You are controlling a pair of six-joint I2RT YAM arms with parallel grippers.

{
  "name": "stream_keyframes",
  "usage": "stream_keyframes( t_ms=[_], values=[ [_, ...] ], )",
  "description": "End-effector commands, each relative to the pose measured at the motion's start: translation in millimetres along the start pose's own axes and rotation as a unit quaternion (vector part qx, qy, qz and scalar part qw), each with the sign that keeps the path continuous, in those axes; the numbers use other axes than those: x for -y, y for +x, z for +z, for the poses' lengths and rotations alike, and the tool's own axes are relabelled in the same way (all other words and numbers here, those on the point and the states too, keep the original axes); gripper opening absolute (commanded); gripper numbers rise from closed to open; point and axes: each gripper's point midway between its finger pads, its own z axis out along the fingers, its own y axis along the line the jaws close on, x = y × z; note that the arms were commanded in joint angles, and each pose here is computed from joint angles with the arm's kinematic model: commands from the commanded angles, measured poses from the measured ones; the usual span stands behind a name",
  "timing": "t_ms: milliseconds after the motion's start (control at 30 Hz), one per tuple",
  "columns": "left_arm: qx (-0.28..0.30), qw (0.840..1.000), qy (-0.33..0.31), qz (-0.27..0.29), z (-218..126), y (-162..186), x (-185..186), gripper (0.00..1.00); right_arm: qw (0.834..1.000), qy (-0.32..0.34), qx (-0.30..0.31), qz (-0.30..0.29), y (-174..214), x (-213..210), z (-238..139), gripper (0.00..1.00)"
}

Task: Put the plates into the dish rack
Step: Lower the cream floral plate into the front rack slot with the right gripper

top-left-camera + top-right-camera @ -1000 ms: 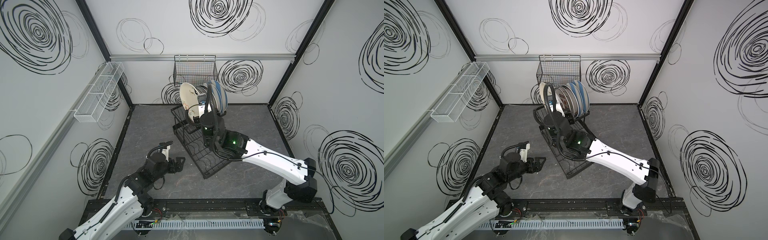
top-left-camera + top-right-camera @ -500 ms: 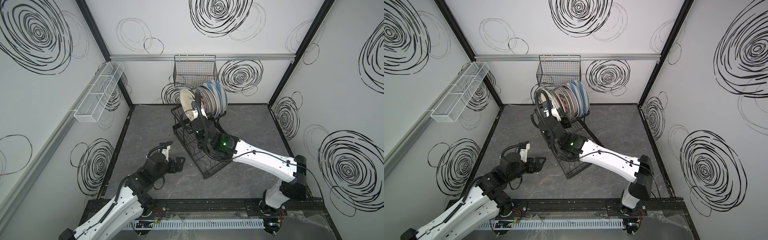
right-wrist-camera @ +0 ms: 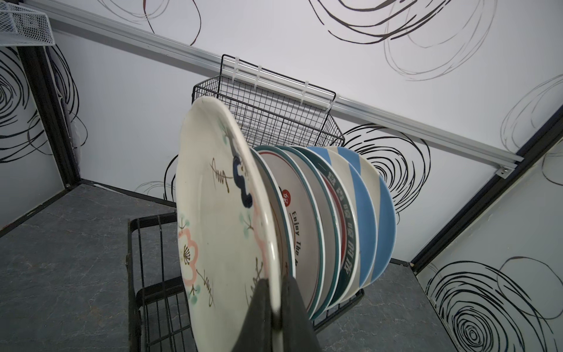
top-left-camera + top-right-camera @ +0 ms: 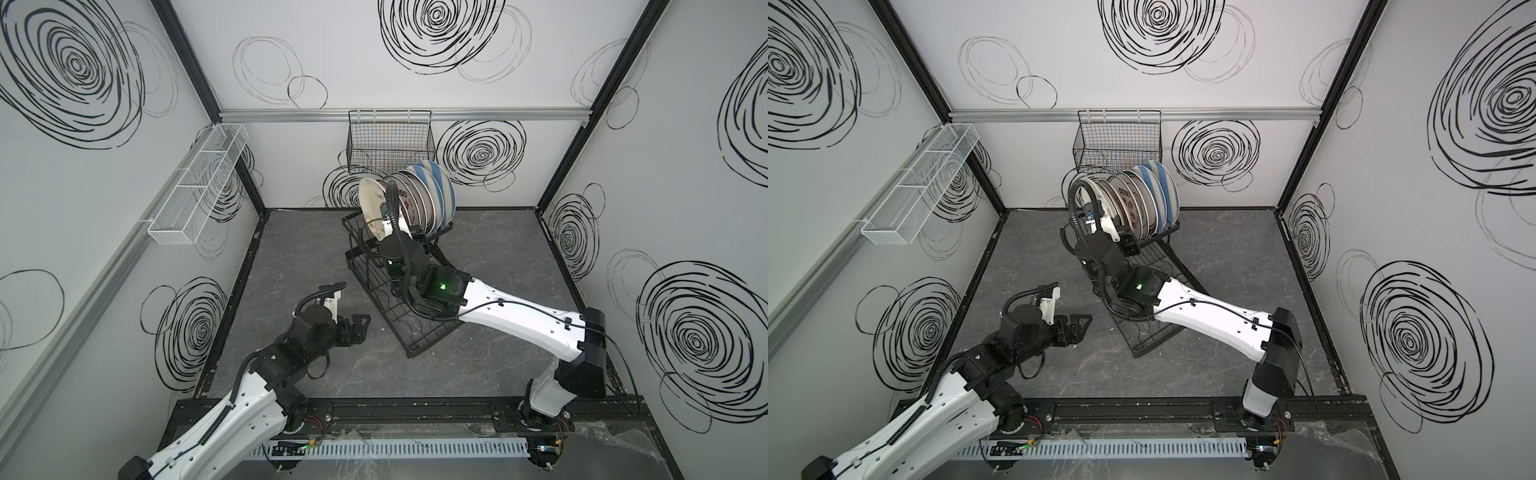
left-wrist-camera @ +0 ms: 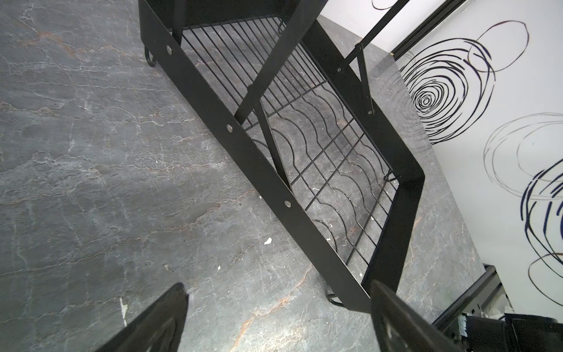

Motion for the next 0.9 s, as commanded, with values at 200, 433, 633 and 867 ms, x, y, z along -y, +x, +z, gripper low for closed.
stream_keyframes(
  t_ms=[200, 433, 633, 867],
  values=[
    [0.020, 1.000, 0.009, 0.003, -1, -11, 4, 0.96, 0.996, 0.047, 0.047, 0.056, -53, 37, -5, 0.00],
    [0.017, 1.000, 0.013, 0.003, 0, -10, 5, 0.96, 0.997, 0.049, 0.045, 0.043, -54, 35, -8, 0.00],
    [0.017, 1.000, 0.013, 0.003, 0, -10, 5, 0.96, 0.997, 0.041, 0.036, 0.054, -40, 34, -8, 0.00],
    [0.017, 1.000, 0.012, 0.002, 0, -9, 5, 0.96, 0.997, 0.035, 0.024, 0.058, -23, 35, -4, 0.00]
  ],
)
